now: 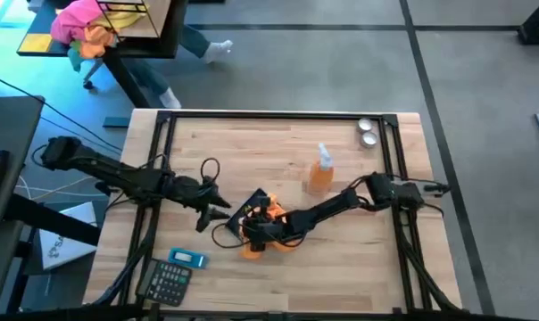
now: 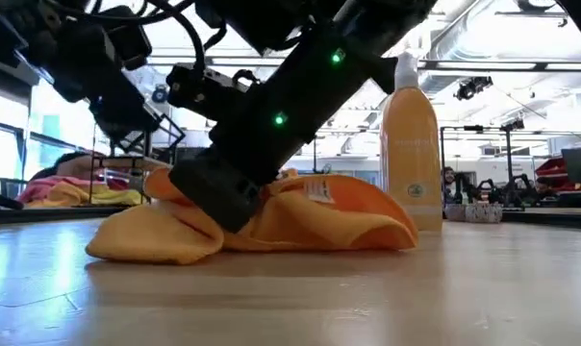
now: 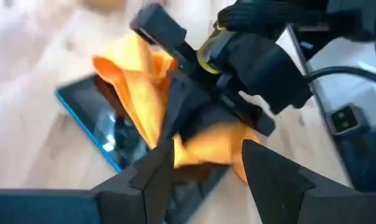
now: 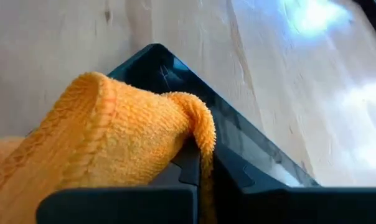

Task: Apply microfiber cloth
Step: Wipe tablet with a microfiber cloth

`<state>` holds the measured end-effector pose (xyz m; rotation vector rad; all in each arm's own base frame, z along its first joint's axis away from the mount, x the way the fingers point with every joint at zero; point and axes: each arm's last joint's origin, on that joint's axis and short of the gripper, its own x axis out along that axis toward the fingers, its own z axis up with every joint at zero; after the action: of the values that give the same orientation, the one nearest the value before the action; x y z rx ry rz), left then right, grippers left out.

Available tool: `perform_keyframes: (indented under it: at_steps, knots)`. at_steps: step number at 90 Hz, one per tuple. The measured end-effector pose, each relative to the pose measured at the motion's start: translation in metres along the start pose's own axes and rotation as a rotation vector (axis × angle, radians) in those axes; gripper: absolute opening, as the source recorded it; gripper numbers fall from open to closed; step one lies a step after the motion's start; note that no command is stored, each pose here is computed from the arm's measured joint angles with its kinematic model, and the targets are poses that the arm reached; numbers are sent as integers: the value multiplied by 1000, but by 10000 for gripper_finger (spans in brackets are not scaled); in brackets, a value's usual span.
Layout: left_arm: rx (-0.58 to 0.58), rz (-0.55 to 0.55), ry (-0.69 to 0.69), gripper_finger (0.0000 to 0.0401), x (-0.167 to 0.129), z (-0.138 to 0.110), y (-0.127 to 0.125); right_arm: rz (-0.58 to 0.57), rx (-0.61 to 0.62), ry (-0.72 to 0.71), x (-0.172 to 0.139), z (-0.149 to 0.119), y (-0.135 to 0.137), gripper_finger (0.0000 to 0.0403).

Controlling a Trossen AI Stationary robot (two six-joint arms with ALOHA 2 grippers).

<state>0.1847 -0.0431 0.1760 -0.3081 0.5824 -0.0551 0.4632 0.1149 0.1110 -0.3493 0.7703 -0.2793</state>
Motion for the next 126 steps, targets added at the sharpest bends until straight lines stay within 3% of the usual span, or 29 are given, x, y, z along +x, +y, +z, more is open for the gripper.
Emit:
perform_keyframes:
  at_steps: [20, 29, 42, 52, 65, 79, 97, 114, 126]
  knots:
    - [99, 62, 27, 168, 15, -21, -5, -106, 14, 22, -41, 25, -40, 0]
    - [162, 52, -3, 168, 23, -23, -11, -118, -83, 48, -66, 34, -57, 0]
    - [158, 42, 6, 168, 39, -29, -13, -111, -288, 199, -92, 28, -82, 0]
    - [155, 40, 19, 168, 51, -38, -14, -66, -190, 160, -101, 35, -97, 0]
    - [112, -12, 21, 168, 63, -50, -25, 86, -43, -6, -81, 47, -90, 0]
    - [107, 58, 41, 168, 71, -65, -28, 179, 7, -69, -38, 25, -58, 0]
    - [108, 101, 65, 168, 78, -76, -26, 196, 138, -190, 3, 6, -21, 0]
    - [92, 91, 79, 168, 79, -78, -26, 99, 193, -113, 22, -16, -6, 0]
    - [94, 89, 80, 168, 78, -80, -28, -81, 162, -15, 24, -32, -20, 0]
